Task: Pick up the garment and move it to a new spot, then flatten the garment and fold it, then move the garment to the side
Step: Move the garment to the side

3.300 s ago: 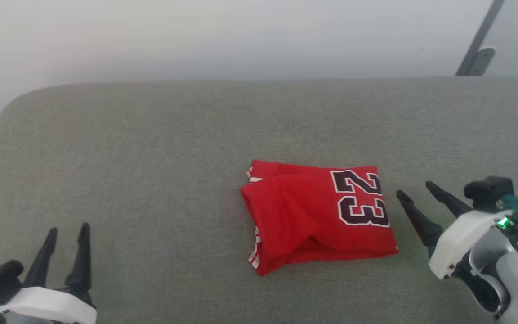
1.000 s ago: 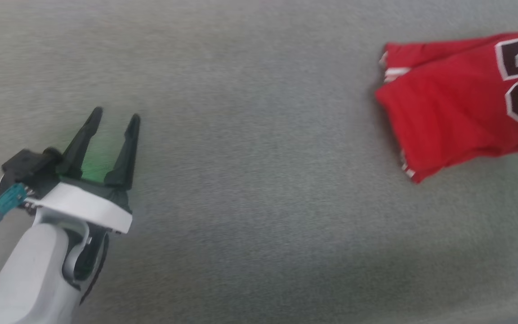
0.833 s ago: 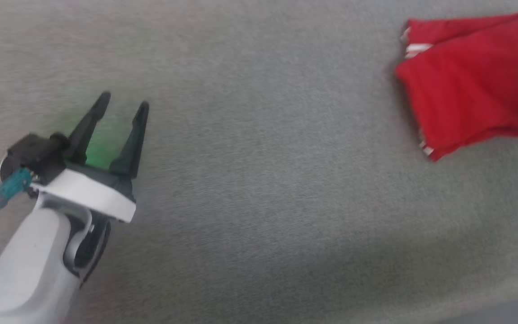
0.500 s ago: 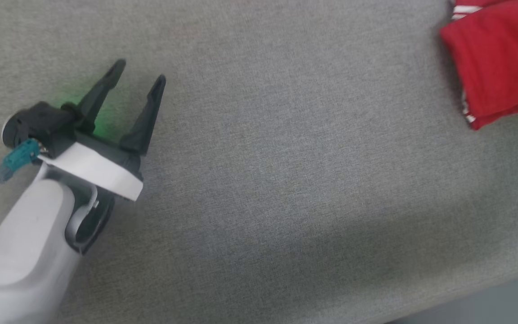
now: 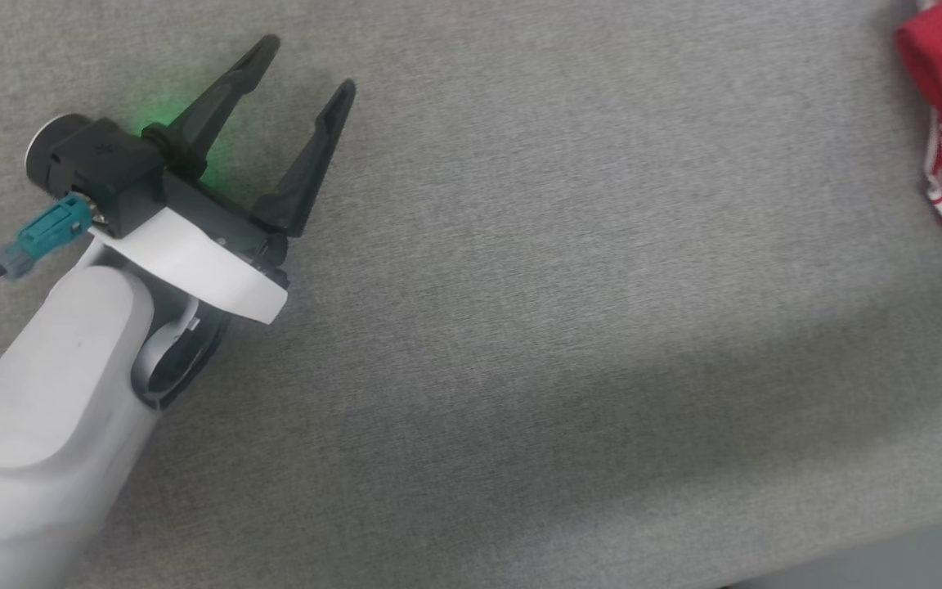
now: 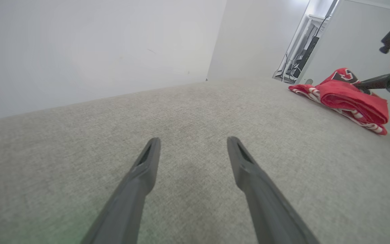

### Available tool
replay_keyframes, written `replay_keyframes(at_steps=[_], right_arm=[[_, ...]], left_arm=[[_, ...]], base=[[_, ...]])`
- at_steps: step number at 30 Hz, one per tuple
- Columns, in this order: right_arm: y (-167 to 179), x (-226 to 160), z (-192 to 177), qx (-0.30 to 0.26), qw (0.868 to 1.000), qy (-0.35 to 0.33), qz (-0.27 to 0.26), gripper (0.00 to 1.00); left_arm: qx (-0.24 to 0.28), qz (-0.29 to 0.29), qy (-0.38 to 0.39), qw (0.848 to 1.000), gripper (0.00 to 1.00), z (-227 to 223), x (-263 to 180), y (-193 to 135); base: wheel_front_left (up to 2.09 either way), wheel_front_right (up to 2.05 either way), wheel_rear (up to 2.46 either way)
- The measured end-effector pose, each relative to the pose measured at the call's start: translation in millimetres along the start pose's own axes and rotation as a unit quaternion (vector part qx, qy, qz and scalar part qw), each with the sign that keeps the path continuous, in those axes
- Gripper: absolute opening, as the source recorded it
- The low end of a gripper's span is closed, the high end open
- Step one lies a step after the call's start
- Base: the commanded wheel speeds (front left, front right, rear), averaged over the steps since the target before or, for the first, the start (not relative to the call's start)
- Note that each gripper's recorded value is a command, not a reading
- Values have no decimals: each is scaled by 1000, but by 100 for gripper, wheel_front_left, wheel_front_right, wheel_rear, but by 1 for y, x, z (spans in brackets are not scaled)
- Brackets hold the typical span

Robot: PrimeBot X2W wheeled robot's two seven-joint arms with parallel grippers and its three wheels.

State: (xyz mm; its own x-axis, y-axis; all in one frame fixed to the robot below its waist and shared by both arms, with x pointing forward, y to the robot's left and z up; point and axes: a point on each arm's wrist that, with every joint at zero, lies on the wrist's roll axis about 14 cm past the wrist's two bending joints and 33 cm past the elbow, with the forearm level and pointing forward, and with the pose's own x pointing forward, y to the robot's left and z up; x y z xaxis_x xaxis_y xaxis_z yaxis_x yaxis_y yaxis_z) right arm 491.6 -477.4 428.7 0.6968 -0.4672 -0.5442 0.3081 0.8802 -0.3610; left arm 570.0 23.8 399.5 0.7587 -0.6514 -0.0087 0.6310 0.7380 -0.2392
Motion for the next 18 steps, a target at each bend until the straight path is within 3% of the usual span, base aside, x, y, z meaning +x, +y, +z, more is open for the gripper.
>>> replay_keyframes(at_steps=[10,12,13,14,15,18], right_arm=[[23,20,-13,5,1000,17,7,2],[20,20,-10,5,1000,16,4,47],[19,19,-9,6,1000,14,3,47],[18,19,-7,7,1000,13,2,80],[16,18,-4,10,1000,10,1,100],[11,13,8,15,1000,-7,-2,100]], left_arm=[[-6,4,-3,1000,100,-1,-2,6],[-6,7,-4,1000,100,1,-2,6],[-6,8,-5,1000,100,2,-3,7],[-6,10,-5,1000,100,3,-3,7],[-6,12,-5,1000,100,5,-4,8],[-6,22,-7,1000,100,10,-8,11]], base=[[0,0,0],[0,0,0],[0,0,0],[0,0,0],[0,0,0],[0,0,0]])
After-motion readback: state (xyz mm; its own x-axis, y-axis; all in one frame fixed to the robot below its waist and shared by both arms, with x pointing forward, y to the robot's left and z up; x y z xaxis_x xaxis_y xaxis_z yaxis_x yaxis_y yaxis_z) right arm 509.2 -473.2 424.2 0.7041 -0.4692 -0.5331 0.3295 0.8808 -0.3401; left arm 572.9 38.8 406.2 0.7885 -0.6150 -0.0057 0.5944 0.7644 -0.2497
